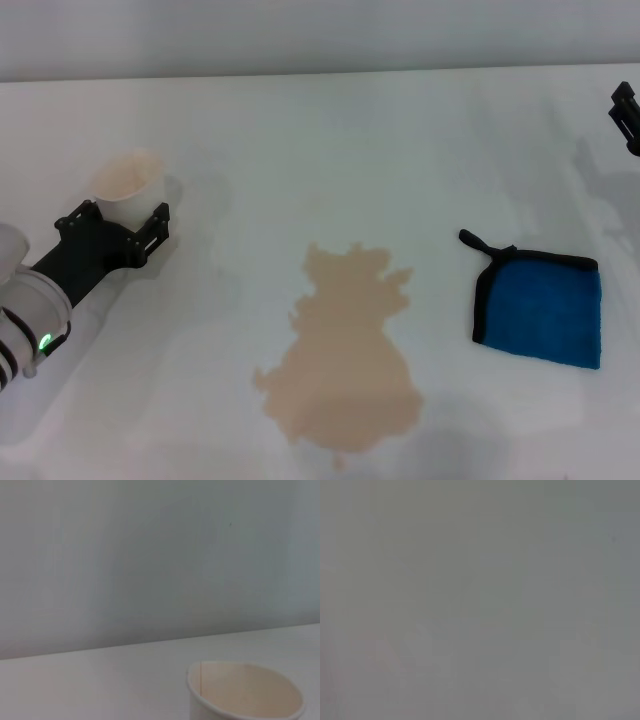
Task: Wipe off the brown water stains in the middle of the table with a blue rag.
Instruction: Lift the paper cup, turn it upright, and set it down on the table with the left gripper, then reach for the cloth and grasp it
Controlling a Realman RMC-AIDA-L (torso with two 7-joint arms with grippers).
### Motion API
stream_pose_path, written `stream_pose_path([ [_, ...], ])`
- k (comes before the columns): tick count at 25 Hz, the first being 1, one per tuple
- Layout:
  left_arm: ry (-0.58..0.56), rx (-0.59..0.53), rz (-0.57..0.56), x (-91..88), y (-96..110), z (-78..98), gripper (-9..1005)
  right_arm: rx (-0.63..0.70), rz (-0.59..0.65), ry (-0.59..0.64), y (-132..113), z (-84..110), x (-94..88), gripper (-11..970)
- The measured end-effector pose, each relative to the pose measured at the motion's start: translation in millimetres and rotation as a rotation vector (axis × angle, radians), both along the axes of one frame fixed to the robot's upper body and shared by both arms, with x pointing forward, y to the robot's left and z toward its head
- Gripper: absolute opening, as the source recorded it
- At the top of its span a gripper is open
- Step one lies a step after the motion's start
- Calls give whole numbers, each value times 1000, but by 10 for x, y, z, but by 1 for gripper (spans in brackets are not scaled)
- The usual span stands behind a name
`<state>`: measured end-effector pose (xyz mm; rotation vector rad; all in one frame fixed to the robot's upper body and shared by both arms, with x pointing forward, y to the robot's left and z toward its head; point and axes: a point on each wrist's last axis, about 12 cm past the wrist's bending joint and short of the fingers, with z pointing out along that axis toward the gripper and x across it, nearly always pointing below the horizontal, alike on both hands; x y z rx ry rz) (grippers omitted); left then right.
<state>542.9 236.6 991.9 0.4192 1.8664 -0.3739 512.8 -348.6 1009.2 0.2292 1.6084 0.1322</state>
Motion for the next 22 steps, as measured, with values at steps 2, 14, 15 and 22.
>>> stream_pose_path([
  [2,0,-5,3,-12,4,-4,725,0,-1,-6,-4,4,-8,828],
  [14,-1,-30,29,-125,82,-47,810,6,-3,-2,0,-10,-32,829],
  [15,0,-31,30,-129,84,-49,837,7,-2,-4,3,-9,-33,829],
  [22,0,-63,50,-244,151,-84,891,9,5,-28,19,17,-31,828],
])
